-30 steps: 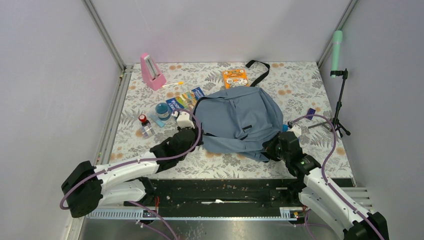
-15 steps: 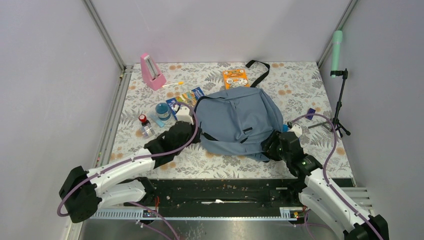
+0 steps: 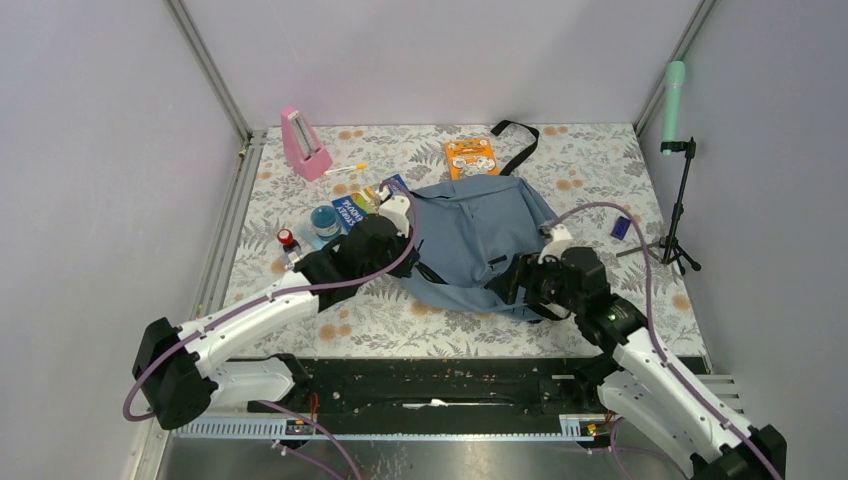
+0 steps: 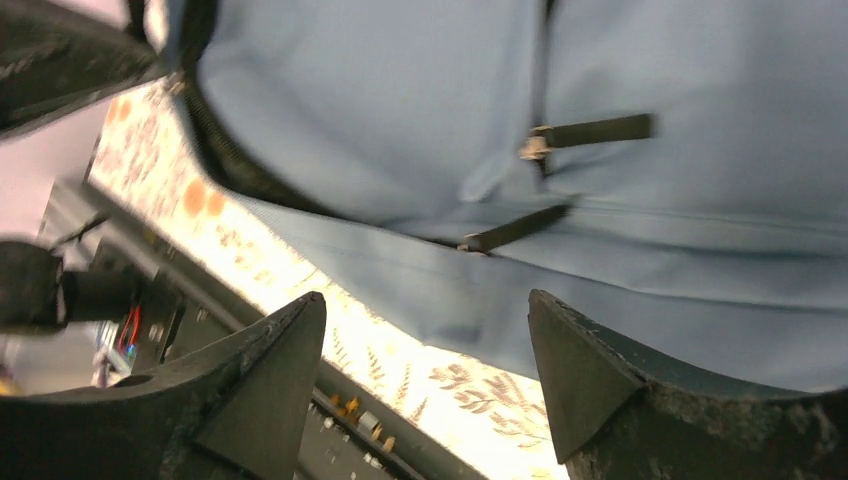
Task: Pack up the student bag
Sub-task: Unzip the student bag at the center of the board.
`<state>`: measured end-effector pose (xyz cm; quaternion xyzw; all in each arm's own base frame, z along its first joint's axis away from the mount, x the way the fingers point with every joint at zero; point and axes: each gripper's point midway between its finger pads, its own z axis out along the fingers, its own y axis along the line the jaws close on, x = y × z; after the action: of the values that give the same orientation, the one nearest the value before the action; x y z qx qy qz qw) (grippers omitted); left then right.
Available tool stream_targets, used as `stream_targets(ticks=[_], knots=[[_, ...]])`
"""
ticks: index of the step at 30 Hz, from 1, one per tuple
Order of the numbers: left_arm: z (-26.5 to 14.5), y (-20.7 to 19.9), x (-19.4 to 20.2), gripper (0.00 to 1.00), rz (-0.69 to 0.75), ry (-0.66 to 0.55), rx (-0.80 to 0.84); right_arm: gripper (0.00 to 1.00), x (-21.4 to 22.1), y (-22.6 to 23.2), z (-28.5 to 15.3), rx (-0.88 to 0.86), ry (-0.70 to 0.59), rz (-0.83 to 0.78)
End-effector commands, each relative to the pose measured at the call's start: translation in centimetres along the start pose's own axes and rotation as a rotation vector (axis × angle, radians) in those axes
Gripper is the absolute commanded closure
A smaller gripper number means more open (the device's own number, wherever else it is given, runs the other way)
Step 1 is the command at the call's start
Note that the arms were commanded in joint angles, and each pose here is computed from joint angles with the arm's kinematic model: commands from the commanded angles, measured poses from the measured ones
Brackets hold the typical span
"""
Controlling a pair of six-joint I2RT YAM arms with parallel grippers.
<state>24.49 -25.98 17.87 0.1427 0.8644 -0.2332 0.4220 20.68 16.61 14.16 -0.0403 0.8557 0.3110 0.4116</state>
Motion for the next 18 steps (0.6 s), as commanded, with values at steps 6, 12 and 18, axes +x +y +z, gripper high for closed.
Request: stream_targets(ticks=[6,12,18], knots=[[-1.8,-1.9,-4.9,1.0,0.071,-0.173,0.134,0.21,-2.5,10.5,0.6,-0.393,-0.019,-0.275],[-2.0,-2.2,-4.2,1.0,0.064,-0.145,0.165,0.22,-1.9,12.8,3.5,-0.419,-0.02,-0.361],[-2.1,-2.5,-3.9,1.0,0.061,-0.134,0.187,0.23,-1.2,14.5,6.2,-0.382,-0.037,-0.461]])
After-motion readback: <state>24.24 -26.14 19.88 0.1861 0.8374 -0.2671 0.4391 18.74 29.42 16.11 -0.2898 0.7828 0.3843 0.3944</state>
